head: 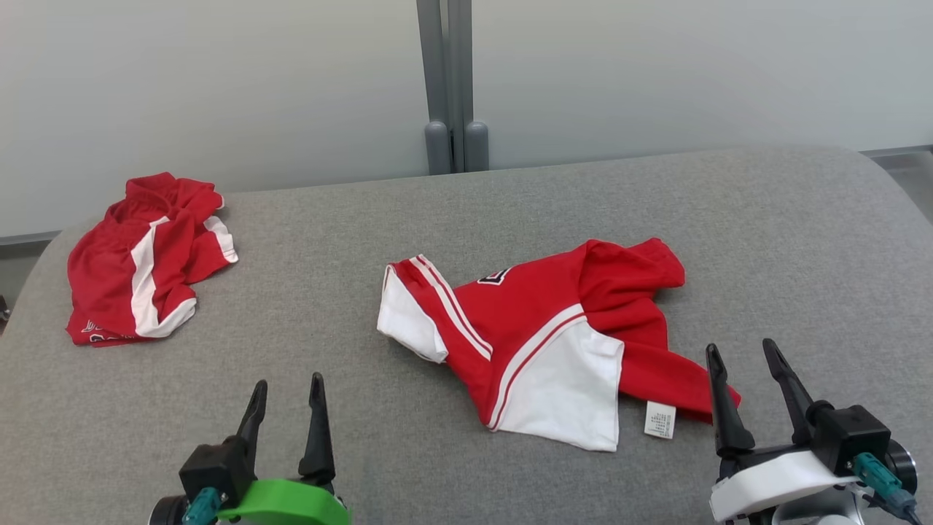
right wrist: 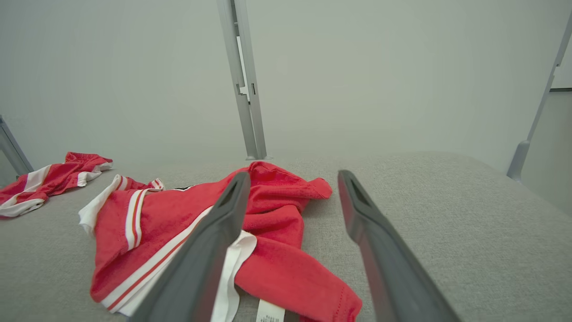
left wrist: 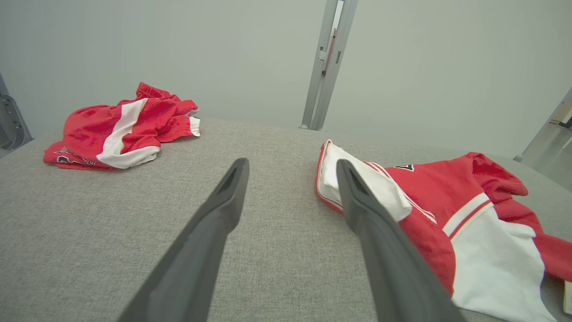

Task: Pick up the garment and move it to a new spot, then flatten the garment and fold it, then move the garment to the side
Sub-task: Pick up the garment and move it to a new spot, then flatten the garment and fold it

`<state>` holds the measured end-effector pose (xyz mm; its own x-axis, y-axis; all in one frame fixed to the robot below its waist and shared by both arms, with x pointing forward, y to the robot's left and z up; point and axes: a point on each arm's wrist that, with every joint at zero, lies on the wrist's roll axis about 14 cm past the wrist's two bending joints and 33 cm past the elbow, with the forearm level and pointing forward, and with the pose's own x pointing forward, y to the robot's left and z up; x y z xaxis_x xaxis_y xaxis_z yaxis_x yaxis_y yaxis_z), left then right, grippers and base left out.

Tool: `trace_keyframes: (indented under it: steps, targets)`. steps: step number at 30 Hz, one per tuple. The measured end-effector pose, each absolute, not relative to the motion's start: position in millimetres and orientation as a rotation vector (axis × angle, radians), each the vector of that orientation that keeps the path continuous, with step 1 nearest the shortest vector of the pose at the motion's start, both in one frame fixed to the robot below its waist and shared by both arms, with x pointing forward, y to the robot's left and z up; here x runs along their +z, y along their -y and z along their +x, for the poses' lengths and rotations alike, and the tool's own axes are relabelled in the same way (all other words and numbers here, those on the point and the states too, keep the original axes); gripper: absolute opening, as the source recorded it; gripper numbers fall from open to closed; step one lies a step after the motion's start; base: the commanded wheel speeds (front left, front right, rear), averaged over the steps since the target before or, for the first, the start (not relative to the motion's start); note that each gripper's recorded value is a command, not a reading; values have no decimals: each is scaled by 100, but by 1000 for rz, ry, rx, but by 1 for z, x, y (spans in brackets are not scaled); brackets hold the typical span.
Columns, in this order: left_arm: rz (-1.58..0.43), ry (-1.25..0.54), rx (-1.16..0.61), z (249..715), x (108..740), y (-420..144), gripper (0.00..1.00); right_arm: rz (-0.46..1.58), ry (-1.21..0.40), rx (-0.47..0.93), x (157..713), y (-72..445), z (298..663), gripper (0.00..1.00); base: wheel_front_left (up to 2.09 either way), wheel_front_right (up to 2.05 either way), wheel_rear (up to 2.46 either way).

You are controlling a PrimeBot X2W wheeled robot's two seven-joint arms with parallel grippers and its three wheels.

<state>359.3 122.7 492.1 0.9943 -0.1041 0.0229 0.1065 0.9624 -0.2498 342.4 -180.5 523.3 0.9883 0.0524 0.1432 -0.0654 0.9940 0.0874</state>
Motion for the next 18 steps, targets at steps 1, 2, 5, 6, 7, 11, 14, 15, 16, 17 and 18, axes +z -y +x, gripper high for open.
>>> trace_keyframes:
  steps: [1,2,5,6,7,11,14,15,16,17,18]
  targets:
    - [-255,13,-99,356,492,-125,100,94,137,63,522,179,341,100,0,0,0]
    - [-254,15,-93,353,493,-127,100,97,133,65,520,178,339,100,0,0,0]
    - [-257,18,-77,346,492,-132,100,109,119,77,516,173,334,100,0,0,0]
    - [-256,17,-73,344,491,-132,100,115,117,79,515,172,333,100,0,0,0]
    - [-256,17,-72,342,491,-133,100,118,114,81,514,171,332,100,0,0,0]
    - [-250,20,-69,340,492,-134,100,126,113,88,513,169,330,100,0,0,0]
    - [-246,15,-72,340,490,-133,100,126,110,92,513,167,330,100,0,0,0]
    - [-246,13,-73,339,490,-132,100,126,109,93,512,167,330,100,0,0,0]
    - [-246,12,-73,339,489,-132,100,126,109,93,512,167,330,100,0,0,0]
    - [-247,10,-73,339,489,-132,100,126,107,94,512,167,330,100,0,0,0]
    - [-248,8,-73,339,488,-132,100,125,105,94,511,167,330,100,0,0,0]
